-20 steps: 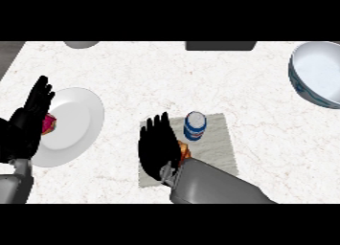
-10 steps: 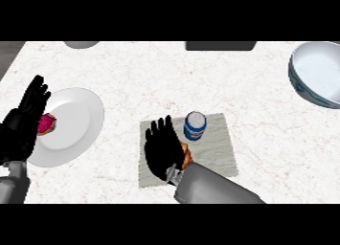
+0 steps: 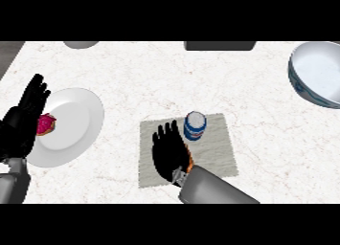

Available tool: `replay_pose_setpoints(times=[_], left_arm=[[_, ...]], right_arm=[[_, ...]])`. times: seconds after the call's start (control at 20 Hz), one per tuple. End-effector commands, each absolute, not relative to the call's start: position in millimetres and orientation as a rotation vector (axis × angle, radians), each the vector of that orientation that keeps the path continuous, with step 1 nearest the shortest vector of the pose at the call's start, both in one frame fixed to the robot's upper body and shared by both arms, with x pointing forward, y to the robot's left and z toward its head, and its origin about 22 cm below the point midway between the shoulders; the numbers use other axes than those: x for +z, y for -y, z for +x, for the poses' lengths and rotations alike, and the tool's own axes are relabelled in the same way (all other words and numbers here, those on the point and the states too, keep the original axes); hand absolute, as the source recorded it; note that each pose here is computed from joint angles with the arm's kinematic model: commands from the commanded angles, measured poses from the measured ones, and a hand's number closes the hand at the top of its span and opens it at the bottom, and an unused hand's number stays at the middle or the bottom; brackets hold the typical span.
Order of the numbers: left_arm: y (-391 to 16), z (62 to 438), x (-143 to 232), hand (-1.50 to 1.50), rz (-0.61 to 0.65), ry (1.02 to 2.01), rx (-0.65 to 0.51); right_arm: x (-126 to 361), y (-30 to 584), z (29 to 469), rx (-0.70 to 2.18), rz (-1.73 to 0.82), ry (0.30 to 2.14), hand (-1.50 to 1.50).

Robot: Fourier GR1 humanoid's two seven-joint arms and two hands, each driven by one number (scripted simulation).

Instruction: Pick the croissant from the placemat and place it in the bowl

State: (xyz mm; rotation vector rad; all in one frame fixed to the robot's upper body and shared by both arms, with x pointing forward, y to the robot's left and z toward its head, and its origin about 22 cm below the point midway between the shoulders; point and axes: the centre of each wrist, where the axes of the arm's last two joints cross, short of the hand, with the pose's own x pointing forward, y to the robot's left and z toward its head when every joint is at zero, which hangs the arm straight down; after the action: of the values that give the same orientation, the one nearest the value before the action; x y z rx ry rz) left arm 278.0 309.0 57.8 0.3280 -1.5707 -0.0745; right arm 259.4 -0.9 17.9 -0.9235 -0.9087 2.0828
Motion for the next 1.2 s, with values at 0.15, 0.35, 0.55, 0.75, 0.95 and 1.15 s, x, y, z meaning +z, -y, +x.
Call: replay_pose_setpoints(times=[0.15,0.35,0.55,0.75,0.95,1.15], left_arm=[[-311.5,279.2,59.3,0.00,0.319,1.573,-0.073],[-309.3,272.9,52.5,0.00,0.329,1.590,-0.083],[-304.8,266.3,52.9,0.00,0.306,1.571,-0.083],[-296.6,283.7,56.2,0.00,0.310,1.584,-0.081],[-297.0,275.0,56.2,0.00,0.308,1.584,-0.077],[-298.7,279.8,62.8,0.00,0.315,1.573,-0.096]], right_arm=[[7.0,8.3,259.8,2.066,-0.955,0.909,-1.50],[3.1,12.4,294.4,2.023,-0.941,0.873,-1.50],[1.8,6.3,284.5,2.121,-0.826,0.858,1.50],[-30.4,24.3,295.5,2.091,-0.810,0.894,1.50],[-13.6,16.2,306.9,2.100,-0.815,0.933,1.50],[-29.7,20.9,297.2,2.057,-0.886,1.055,1.50]])
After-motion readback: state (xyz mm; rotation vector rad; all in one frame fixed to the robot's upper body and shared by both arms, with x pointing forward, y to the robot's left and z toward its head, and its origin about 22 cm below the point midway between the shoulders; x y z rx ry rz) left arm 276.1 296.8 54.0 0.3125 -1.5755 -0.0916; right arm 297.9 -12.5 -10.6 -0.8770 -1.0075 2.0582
